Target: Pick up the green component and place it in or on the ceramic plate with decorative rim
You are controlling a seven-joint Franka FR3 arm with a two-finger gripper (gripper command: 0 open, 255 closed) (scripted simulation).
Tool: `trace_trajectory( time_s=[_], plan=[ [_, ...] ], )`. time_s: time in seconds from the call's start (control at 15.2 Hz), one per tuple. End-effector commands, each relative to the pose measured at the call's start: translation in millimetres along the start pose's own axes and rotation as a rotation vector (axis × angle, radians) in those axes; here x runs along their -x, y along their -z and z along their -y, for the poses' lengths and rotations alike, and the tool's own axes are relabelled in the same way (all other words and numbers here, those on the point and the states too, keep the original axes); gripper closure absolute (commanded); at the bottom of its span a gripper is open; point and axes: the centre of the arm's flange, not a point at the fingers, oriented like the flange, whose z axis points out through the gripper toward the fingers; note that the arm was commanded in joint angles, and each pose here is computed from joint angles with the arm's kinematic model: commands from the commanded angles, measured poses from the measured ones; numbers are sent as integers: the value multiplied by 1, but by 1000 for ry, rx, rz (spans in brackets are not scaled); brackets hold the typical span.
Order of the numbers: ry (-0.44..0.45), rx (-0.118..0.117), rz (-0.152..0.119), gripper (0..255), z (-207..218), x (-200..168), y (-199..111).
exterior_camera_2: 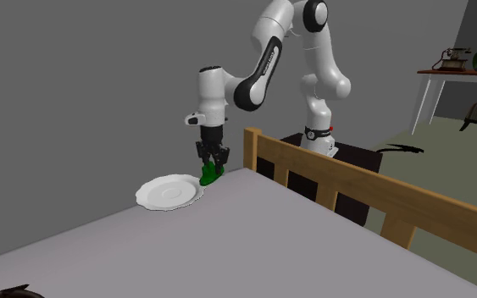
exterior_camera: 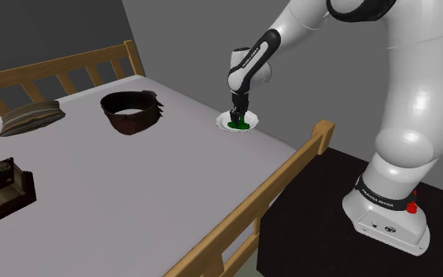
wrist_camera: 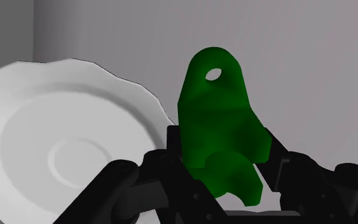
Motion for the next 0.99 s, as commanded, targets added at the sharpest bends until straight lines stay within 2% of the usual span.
trace_trajectory(
  time_s=[0.0,0.66,0.92],
  plan=[
    [1,0,0,255,-21,-15,3],
    [1,0,0,255,-130,-93,1],
    [1,0,0,255,-130,-92,-20]
  ],
)
